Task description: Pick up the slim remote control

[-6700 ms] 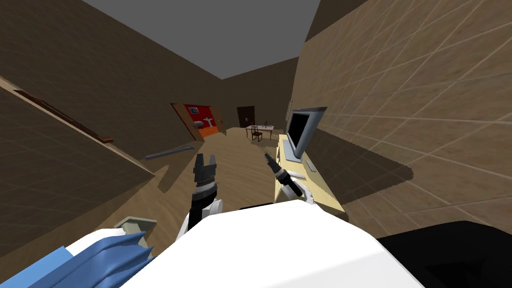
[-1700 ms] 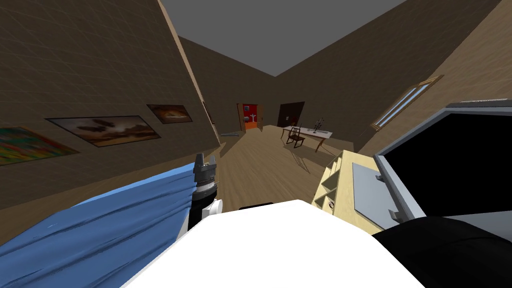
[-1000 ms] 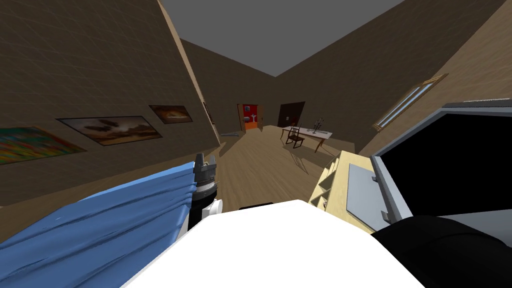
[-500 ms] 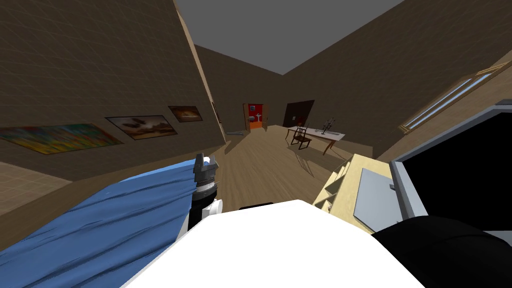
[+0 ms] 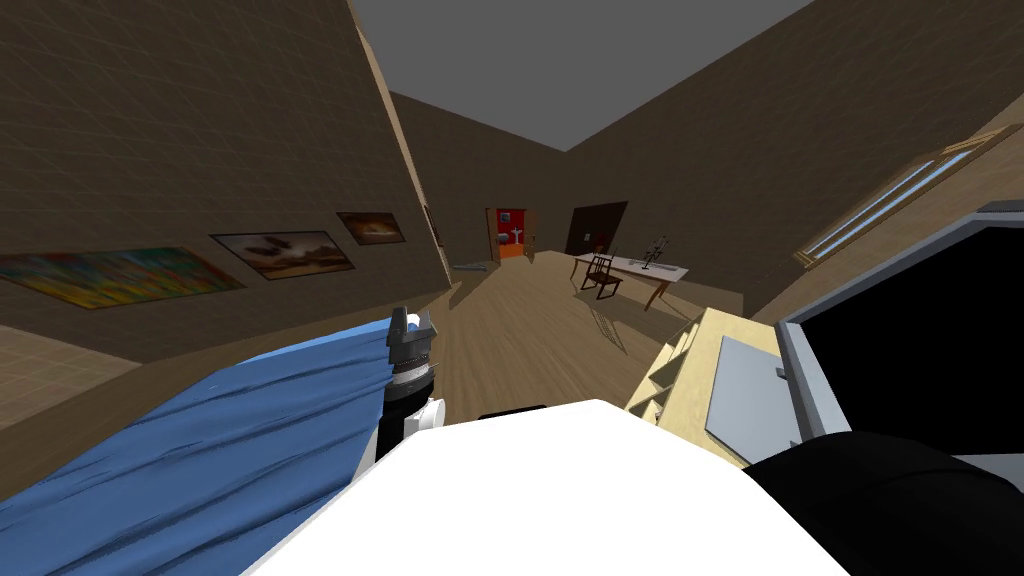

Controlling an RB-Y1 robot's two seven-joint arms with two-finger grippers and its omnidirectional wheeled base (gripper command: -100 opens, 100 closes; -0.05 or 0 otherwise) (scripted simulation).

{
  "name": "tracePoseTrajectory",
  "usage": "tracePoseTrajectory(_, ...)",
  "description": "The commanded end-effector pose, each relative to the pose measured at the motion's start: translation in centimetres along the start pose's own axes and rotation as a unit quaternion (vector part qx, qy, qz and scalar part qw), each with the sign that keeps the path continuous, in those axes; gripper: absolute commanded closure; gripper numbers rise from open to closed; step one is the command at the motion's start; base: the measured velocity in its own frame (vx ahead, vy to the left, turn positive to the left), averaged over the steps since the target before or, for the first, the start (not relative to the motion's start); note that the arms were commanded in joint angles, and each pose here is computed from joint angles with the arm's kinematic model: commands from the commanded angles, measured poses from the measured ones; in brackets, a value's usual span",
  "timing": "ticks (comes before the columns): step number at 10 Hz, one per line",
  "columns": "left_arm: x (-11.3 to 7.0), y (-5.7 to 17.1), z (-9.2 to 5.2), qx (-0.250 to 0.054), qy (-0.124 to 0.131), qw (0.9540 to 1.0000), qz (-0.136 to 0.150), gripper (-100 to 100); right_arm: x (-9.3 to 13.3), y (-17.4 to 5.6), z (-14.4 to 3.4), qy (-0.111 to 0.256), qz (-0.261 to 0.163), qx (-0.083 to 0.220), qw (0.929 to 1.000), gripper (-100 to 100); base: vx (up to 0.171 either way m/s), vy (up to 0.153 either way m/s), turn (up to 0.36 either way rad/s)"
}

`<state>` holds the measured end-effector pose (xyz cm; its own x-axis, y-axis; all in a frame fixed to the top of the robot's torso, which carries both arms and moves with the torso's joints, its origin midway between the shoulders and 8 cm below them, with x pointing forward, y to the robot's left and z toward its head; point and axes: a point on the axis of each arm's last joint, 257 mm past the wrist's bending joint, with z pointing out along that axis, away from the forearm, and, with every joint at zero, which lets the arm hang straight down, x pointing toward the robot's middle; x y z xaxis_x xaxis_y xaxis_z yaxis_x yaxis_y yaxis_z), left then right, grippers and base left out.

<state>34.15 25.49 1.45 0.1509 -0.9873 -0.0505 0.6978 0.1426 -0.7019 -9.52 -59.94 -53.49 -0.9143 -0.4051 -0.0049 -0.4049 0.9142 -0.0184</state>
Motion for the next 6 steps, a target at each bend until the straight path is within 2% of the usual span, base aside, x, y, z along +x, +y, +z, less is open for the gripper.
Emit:
tracePoseTrajectory(1,0.0,0.0,0.0,0.0,0.0,1.0,0.0,0,0.0,0.0,0.0,0.0,0.0,0.0,1.0,0,0.0,0.0,0.0)
tracePoseTrajectory(2,0.0,0.0,0.0,0.0,0.0,1.0,0.0,0,0.3,-0.4,-0.5,0.0,-0.008,0.002,1.0,100,0.031,-0.012,-0.157)
tracePoseTrajectory(4,0.0,0.0,0.0,0.0,0.0,1.0,0.0,0,0.6,-1.2,-1.7,-0.003,-0.029,0.002,0.9996,100,0.092,-0.001,-0.266)
tracePoseTrajectory(5,0.0,0.0,0.0,0.0,0.0,1.0,0.0,0,0.6,-0.9,-1.2,-0.001,-0.021,0.003,0.9998,100,0.052,0.007,-0.066)
tracePoseTrajectory(6,0.0,0.0,0.0,0.0,0.0,1.0,0.0,0,0.7,-0.9,-1.3,-0.001,-0.023,0.003,0.9997,0,0.006,0.002,0.009)
